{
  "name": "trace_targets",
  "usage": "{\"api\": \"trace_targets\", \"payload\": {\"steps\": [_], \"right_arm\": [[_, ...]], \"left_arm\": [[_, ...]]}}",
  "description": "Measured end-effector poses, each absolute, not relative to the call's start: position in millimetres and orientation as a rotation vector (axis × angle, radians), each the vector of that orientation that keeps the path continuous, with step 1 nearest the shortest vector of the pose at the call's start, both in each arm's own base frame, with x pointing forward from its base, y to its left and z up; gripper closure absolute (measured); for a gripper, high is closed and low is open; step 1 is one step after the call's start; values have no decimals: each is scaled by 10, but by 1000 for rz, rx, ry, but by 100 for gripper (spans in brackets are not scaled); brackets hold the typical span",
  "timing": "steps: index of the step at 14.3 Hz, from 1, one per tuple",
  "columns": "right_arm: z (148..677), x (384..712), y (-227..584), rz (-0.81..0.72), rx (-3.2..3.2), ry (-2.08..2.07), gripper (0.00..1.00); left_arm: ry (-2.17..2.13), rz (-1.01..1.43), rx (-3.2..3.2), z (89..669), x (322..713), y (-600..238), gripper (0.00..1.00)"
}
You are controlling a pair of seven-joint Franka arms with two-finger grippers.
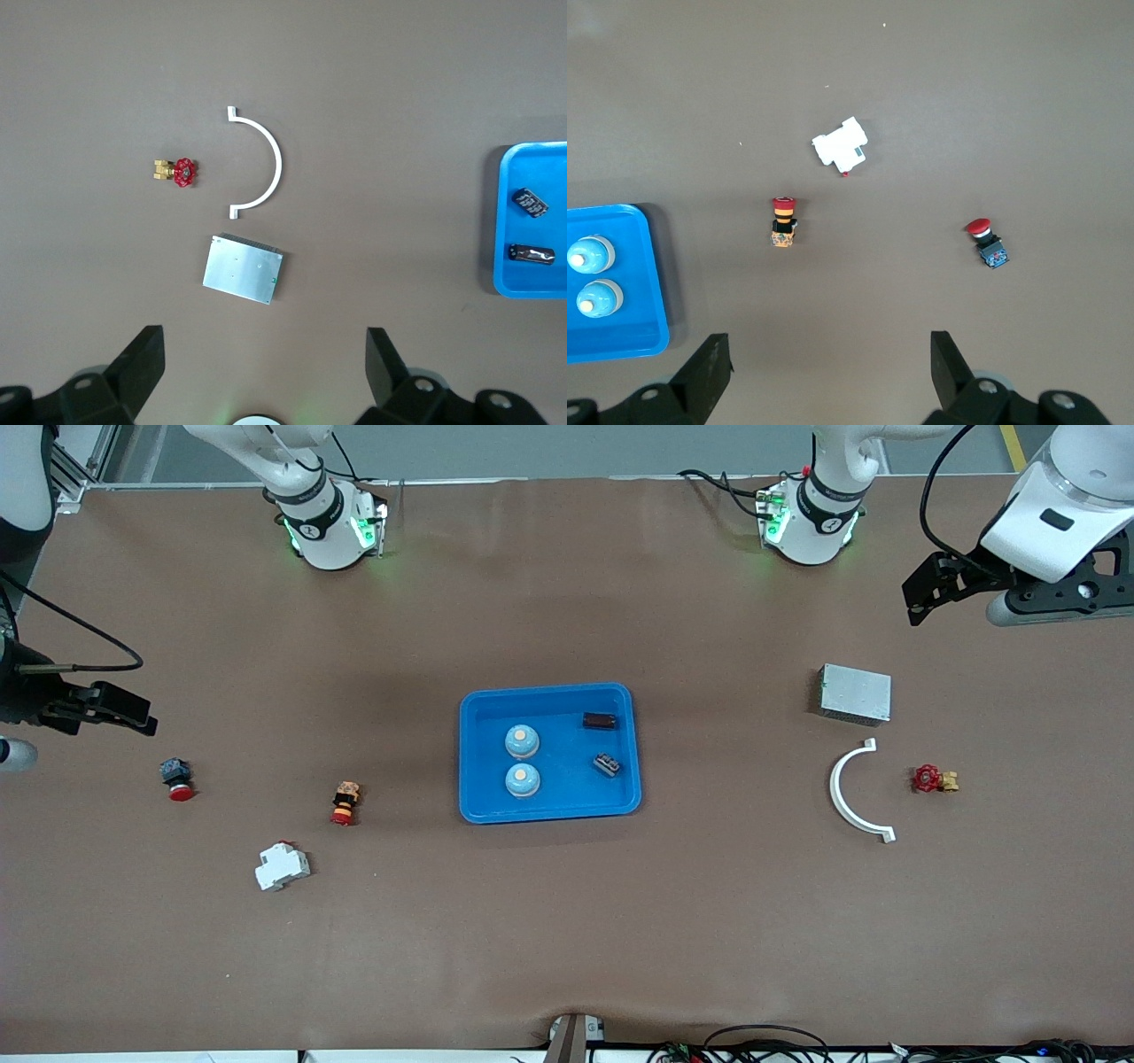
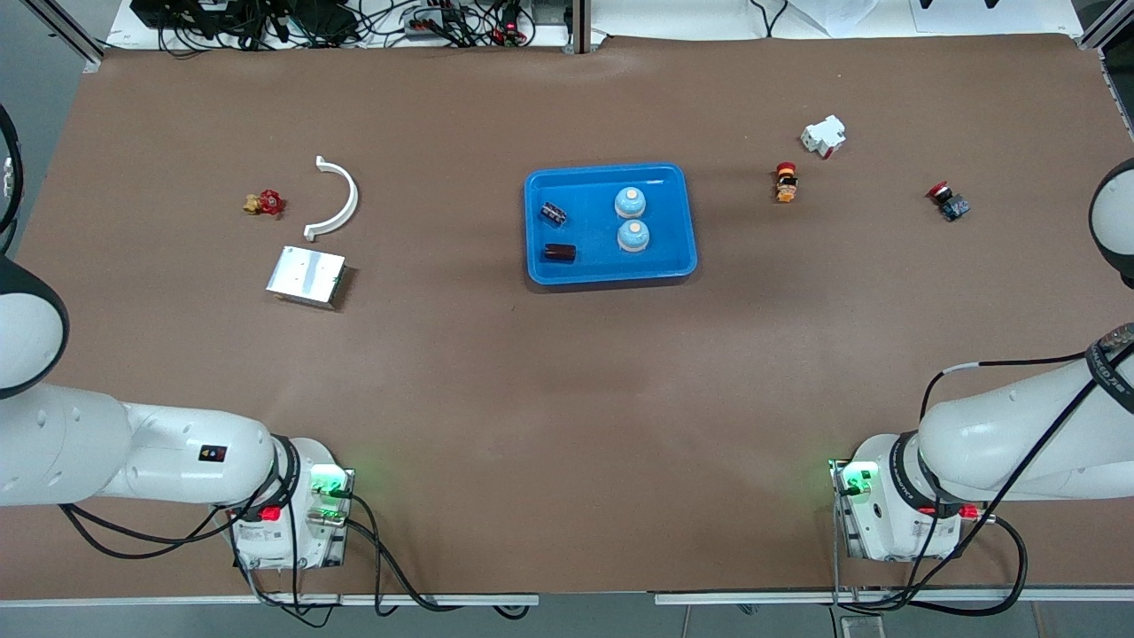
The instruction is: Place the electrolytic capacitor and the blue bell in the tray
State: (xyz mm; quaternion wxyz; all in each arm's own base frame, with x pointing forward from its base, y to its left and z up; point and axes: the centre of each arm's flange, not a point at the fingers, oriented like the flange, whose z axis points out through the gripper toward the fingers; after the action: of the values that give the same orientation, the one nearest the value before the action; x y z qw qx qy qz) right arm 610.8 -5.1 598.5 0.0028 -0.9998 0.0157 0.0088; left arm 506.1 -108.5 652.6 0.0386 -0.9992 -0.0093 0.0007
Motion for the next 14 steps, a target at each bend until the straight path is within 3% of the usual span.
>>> {"api": "trace_targets", "payload": {"steps": [7,14], "right_arm": [[6173,5815,9,-21,-3142,41,0],[6240,5758,143,-37,-3141,32,0]], "left_arm": [[-144,82,-3070,6484,5034,-937,0],[-174,95,-3066,6536,5006,-892,0]]}}
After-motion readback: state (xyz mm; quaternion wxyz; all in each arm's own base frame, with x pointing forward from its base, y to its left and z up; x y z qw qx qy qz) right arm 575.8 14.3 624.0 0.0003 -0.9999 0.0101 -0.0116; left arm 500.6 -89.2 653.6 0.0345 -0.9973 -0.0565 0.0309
